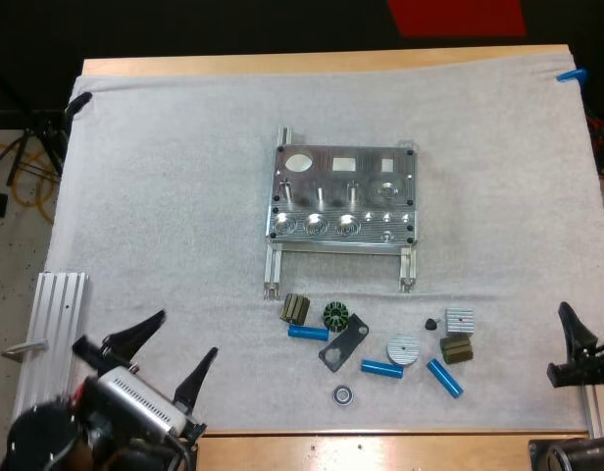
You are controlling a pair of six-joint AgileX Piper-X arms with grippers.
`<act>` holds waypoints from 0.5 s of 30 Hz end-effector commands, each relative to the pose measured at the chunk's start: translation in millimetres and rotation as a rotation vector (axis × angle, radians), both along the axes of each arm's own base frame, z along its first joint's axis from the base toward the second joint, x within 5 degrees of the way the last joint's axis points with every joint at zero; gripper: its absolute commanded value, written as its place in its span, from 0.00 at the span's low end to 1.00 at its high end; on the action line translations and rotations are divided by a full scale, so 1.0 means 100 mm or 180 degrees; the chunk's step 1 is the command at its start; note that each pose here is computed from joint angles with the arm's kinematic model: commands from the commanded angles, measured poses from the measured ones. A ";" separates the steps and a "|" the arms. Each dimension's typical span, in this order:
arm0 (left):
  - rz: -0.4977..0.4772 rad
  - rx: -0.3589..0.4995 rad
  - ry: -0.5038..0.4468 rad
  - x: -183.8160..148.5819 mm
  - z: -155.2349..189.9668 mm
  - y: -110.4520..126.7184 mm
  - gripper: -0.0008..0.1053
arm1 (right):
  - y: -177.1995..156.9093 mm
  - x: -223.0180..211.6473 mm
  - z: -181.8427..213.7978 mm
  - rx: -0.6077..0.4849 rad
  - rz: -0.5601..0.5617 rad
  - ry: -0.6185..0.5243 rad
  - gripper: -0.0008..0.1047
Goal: Load cells from left to right
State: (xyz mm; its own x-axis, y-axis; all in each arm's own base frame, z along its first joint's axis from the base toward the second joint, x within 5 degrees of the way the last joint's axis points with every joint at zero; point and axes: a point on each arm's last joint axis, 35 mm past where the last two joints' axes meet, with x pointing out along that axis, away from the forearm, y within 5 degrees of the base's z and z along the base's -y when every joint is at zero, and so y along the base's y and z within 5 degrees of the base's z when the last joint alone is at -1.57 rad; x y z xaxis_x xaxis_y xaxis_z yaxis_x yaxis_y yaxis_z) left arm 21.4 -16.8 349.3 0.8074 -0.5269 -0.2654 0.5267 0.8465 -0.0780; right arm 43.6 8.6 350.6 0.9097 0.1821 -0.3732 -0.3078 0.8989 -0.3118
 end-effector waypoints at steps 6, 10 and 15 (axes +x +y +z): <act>-0.0818 0.0585 -0.0050 0.29 0.18 -0.19 0.64 | 0.11 0.22 0.29 -0.0090 0.0526 0.0355 0.57; -0.1233 0.0995 -0.0049 0.46 0.15 -0.36 0.64 | 0.18 0.29 0.40 0.0018 0.0917 0.0530 0.57; -0.1430 0.1749 0.0053 0.73 -0.02 -0.64 0.64 | 0.31 0.30 0.48 0.0013 0.1759 0.0685 0.57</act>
State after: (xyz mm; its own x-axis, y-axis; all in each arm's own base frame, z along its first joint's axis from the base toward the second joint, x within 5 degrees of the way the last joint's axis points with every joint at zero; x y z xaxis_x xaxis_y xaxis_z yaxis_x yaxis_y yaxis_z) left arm 91.4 -78.4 346.7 0.5196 -0.6181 -0.5898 0.8455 0.4714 0.2508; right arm 76.1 37.6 396.3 0.6209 0.5678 -0.5405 -0.7457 0.6403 -0.1840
